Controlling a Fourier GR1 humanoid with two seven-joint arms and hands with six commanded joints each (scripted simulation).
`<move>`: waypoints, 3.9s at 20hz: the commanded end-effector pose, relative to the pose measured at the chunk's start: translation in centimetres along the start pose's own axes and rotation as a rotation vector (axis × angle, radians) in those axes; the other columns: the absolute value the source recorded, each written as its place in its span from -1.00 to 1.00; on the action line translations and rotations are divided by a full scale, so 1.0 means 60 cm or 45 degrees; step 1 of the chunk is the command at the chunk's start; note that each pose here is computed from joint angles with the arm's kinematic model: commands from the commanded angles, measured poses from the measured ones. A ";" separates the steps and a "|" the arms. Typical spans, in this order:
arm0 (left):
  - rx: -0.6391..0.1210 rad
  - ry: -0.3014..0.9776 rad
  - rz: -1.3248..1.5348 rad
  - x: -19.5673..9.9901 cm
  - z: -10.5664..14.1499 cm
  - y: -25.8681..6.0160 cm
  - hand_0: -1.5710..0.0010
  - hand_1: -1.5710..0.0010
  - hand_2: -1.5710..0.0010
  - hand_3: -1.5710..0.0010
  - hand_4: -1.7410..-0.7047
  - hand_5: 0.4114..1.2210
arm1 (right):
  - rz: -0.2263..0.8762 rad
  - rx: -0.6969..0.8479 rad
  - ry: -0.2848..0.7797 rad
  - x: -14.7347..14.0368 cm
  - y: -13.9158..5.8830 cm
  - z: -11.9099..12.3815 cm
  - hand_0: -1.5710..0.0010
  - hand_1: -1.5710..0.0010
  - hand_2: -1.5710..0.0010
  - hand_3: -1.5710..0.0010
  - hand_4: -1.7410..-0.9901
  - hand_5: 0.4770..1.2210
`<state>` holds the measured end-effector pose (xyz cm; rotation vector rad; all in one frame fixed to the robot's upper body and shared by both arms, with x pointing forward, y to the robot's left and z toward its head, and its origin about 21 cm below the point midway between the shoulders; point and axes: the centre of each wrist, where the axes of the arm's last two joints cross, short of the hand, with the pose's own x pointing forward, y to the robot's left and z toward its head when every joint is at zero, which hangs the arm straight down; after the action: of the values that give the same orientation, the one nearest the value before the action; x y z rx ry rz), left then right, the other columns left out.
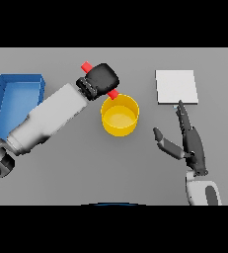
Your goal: Pick up the red beaker and tilt it to pour out 1 green nut into yellow bowl. Pick up the yellow bowl and place it on the metallic measuring scale.
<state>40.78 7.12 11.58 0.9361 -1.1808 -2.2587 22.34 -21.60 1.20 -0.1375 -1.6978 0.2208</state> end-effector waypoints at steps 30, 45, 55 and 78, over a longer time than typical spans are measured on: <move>0.129 0.391 -0.715 -0.168 0.070 0.291 -1.00 -1.00 -1.00 -1.00 -0.97 1.00 | -0.016 0.017 -0.064 0.002 0.015 -0.002 1.00 1.00 1.00 1.00 0.69 -0.78; 0.505 1.143 1.319 -0.426 0.242 -0.055 -1.00 -1.00 -1.00 -0.99 -1.00 1.00 | 0.050 0.076 -0.080 0.001 0.006 -0.021 1.00 1.00 1.00 1.00 0.62 -0.58; 0.527 1.353 1.791 -0.325 0.250 -0.270 -1.00 -1.00 -1.00 -1.00 -1.00 1.00 | 0.064 0.084 -0.087 -0.005 0.002 -0.010 1.00 1.00 1.00 1.00 0.53 -0.46; 0.308 1.140 1.809 -0.243 0.300 -0.270 0.92 0.92 0.93 0.93 0.86 -0.45 | 0.161 0.064 -0.035 0.002 0.009 -0.015 1.00 1.00 1.00 1.00 0.63 -0.59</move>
<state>36.69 35.04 10.87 0.6472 -1.0731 -0.4881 23.17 -20.99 1.33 -0.2065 -1.7103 0.3605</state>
